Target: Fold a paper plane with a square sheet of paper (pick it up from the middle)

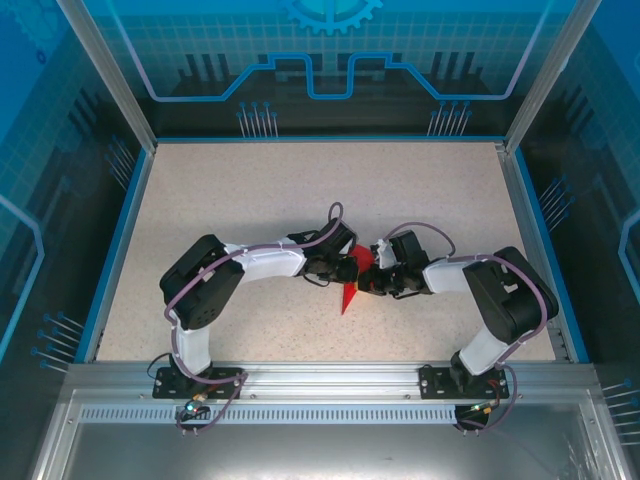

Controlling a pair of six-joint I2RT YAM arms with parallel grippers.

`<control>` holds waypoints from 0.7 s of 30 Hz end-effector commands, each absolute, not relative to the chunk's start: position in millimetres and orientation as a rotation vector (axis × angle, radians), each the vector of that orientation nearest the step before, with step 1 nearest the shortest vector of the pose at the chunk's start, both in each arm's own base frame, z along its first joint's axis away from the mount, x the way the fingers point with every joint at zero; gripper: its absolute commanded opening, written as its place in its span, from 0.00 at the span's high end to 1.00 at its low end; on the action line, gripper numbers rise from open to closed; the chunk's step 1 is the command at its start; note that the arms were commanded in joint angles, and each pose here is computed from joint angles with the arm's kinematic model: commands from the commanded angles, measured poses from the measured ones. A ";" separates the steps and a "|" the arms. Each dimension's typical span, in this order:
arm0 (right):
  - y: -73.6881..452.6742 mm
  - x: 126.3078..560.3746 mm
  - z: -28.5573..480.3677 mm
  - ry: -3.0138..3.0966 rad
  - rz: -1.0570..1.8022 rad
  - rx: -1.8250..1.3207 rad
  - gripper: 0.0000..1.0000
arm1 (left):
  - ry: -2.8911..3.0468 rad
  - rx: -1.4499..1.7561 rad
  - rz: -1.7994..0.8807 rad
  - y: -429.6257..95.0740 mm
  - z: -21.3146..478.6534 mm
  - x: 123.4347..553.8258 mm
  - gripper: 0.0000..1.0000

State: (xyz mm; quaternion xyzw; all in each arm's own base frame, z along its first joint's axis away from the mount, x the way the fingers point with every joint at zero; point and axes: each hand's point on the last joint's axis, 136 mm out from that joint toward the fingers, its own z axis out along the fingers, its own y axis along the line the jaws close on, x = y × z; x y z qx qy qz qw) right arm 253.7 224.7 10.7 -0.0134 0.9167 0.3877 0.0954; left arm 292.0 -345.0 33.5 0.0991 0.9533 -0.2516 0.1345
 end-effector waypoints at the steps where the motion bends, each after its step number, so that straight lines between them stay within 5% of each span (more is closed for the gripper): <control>1: 213.0 249.3 -0.7 2.740 1.095 -0.006 1.00 | 2.827 0.305 -0.721 -340.7 7.5 278.8 0.88; 21: 212.2 255.2 11.0 2.591 1.221 0.026 1.00 | 2.817 0.225 -0.808 -334.0 1.2 286.8 0.88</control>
